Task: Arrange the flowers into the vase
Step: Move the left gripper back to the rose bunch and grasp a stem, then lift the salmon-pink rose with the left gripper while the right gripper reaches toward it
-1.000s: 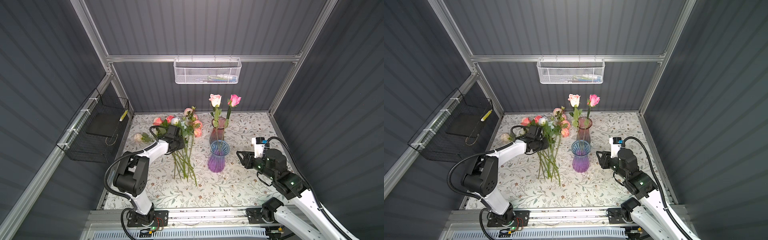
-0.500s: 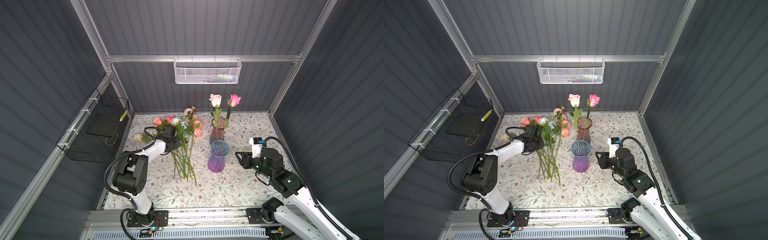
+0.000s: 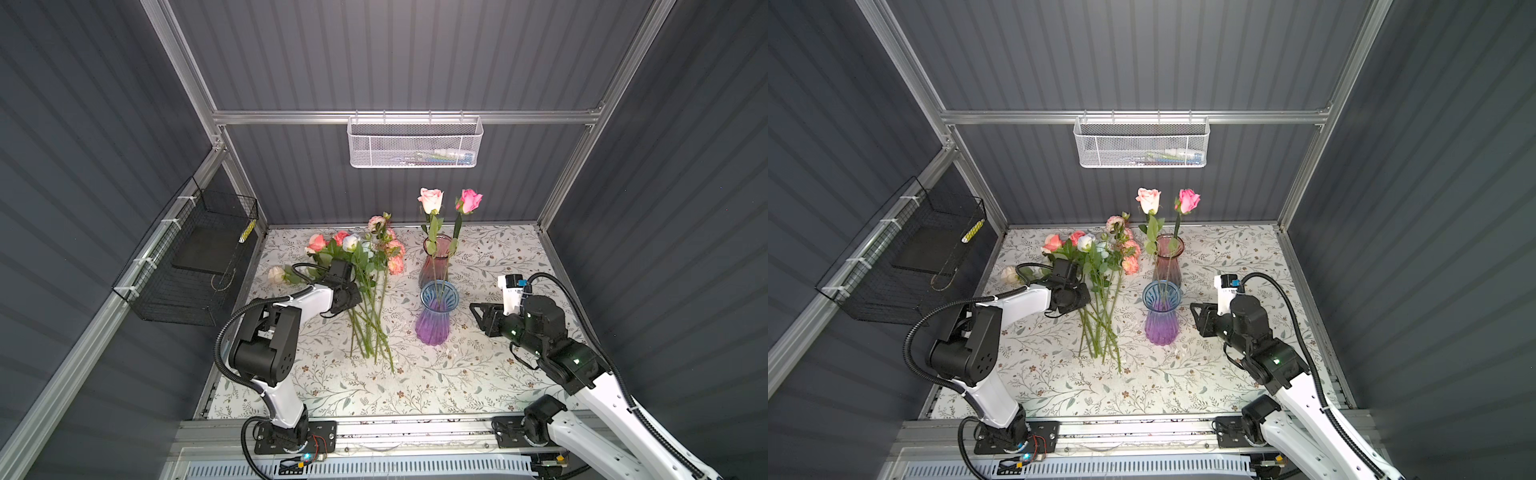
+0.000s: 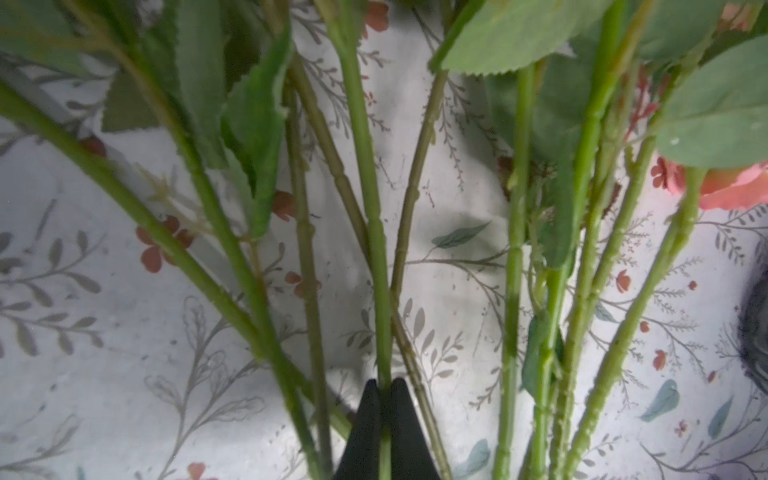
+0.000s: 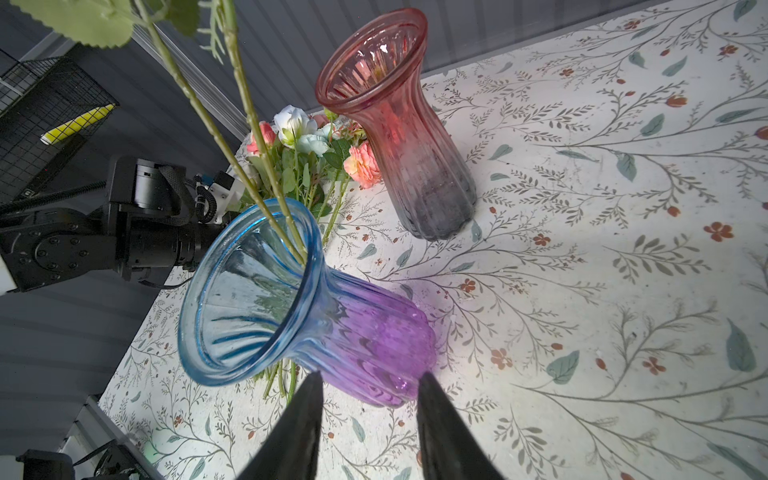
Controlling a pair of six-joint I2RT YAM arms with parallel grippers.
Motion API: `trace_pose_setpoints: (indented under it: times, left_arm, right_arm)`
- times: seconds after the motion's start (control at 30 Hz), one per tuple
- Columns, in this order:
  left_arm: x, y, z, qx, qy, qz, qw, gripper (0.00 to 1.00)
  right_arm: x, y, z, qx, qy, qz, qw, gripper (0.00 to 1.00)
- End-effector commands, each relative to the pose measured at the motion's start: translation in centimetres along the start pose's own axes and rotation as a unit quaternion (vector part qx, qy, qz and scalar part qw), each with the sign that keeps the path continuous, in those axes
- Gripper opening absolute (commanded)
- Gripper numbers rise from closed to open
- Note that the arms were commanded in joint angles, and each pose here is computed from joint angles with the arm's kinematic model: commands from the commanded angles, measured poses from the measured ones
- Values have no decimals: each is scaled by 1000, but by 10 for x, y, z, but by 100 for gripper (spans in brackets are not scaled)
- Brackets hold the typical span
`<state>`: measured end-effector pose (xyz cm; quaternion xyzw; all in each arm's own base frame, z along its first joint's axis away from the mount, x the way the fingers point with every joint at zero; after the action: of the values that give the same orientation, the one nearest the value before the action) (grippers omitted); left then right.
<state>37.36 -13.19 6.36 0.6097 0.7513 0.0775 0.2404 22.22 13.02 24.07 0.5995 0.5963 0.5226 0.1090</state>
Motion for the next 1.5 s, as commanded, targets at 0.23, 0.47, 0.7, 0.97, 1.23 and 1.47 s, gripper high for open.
trace_pose_setpoints:
  times: [0.23,0.47,0.7,0.97,1.23,1.47]
  left_arm:
    - [-4,7,-46,-32,-15,14,999,0]
    - [-23,30,-117,-118,-75,35,990,0]
    - [-59,38,-211,-256,-222,122,933,0]
    - [-95,11,-343,-387,-344,231,824,0]
    - [-158,-34,-358,-327,-415,327,783,0]
    - [-183,-65,-372,-315,-429,376,759,0]
  right_arm:
    - [8,9,-7,-13,18,2,1000,40]
    - [14,14,-9,-15,30,4,999,40]
    - [42,40,-26,-32,74,-9,997,39]
    - [84,77,-60,-67,127,-23,989,41]
    - [157,92,-65,-51,199,-101,974,46]
    - [220,103,-64,-55,251,-141,956,47]
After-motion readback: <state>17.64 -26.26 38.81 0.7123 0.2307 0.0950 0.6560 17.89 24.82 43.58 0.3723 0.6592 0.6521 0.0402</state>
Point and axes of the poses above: each gripper's point midway between its finger pads, its own z axis out along the fingers, its own x axis along the line the jaws close on, y = z × x, the point moved 3 cm from there along -z, back along the fingers, and after that the axes turned 3 degrees about z, right-handed, at the moved point
